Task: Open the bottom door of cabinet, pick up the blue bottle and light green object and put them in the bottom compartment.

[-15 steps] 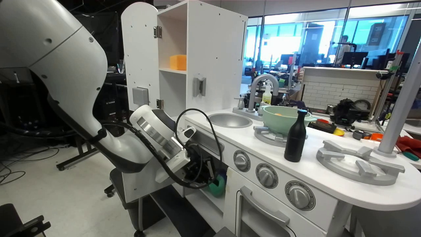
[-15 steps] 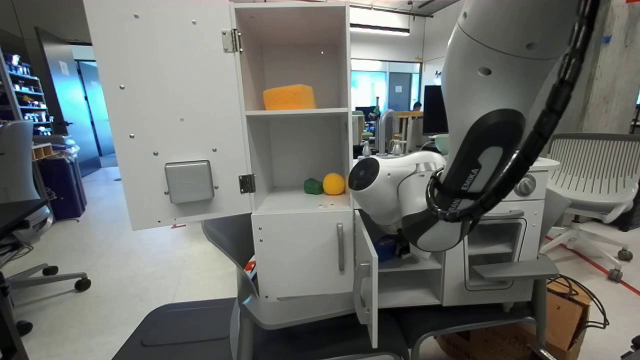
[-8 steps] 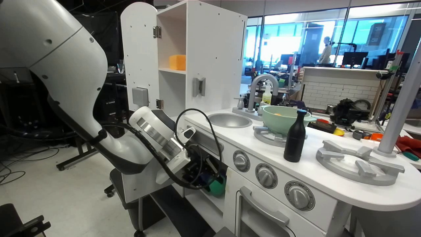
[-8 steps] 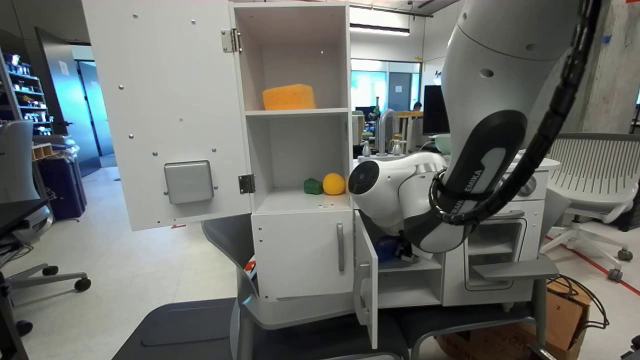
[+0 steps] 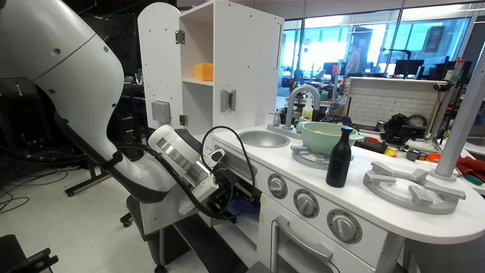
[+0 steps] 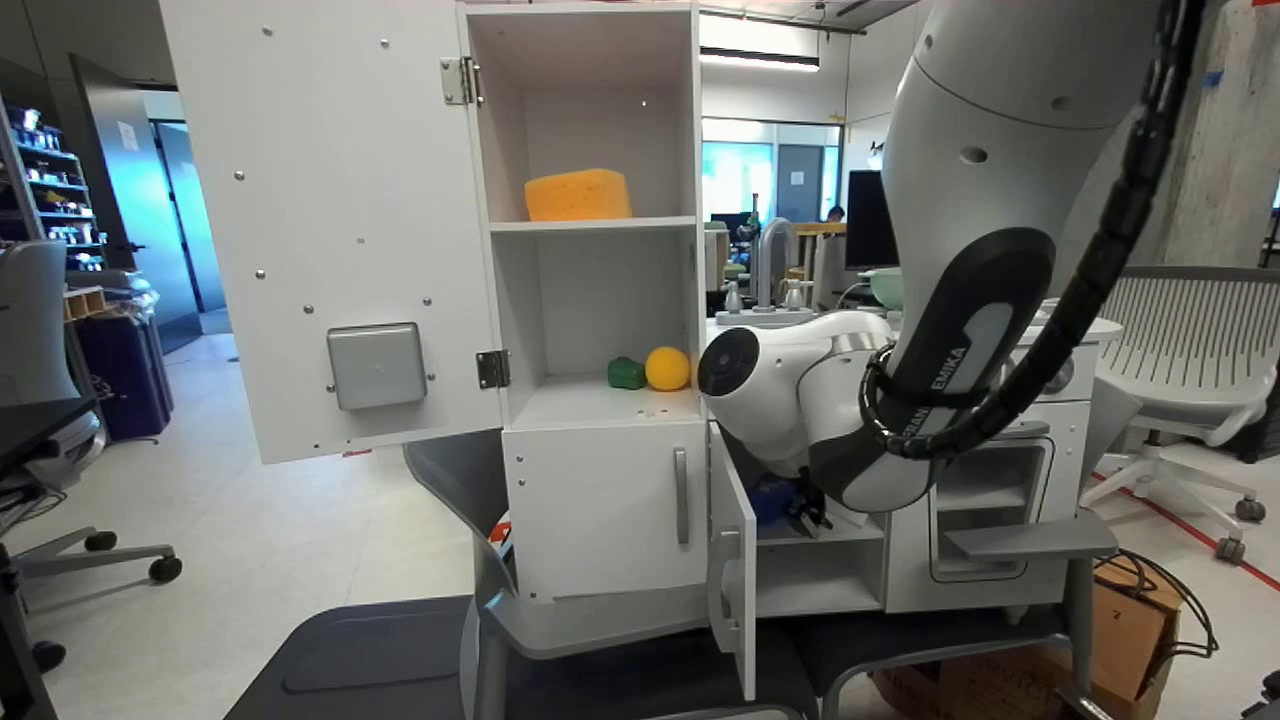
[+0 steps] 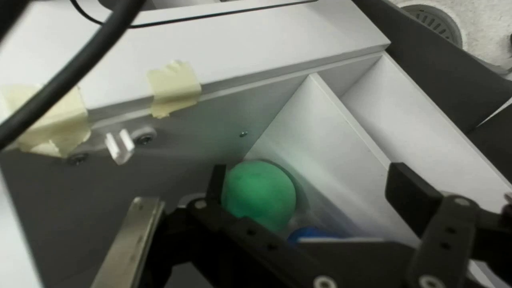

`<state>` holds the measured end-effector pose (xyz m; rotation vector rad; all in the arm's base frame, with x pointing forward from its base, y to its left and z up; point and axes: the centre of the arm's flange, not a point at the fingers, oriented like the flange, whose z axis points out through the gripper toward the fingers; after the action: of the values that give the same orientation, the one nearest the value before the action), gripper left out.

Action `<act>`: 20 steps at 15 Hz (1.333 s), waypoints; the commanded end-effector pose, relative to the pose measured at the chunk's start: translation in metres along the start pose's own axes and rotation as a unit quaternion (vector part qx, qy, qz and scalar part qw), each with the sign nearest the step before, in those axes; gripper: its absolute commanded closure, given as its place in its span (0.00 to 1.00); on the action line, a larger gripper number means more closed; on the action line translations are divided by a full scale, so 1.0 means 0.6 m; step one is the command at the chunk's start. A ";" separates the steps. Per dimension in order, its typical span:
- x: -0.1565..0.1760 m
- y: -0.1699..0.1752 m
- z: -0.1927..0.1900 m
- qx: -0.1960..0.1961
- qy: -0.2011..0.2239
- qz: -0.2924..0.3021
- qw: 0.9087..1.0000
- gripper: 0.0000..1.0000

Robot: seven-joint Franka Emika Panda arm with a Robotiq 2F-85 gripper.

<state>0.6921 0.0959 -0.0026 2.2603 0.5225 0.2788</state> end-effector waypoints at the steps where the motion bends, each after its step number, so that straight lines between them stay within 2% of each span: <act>1: 0.012 0.032 -0.011 0.013 -0.002 -0.014 1.000 0.00; 5: -0.038 0.071 -0.096 0.103 -0.008 -0.065 0.992 0.00; 9: -0.088 0.106 -0.177 0.175 -0.008 -0.128 0.976 0.00; 13: -0.145 0.149 -0.262 0.242 -0.010 -0.195 0.950 0.00; 17: -0.222 0.154 -0.361 0.317 -0.010 -0.253 0.914 0.00; 18: -0.247 0.152 -0.384 0.327 -0.012 -0.248 0.912 0.00; 20: -0.293 0.159 -0.428 0.341 -0.016 -0.213 0.916 0.00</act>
<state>0.5277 0.1306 0.1870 2.6291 1.2688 -0.1920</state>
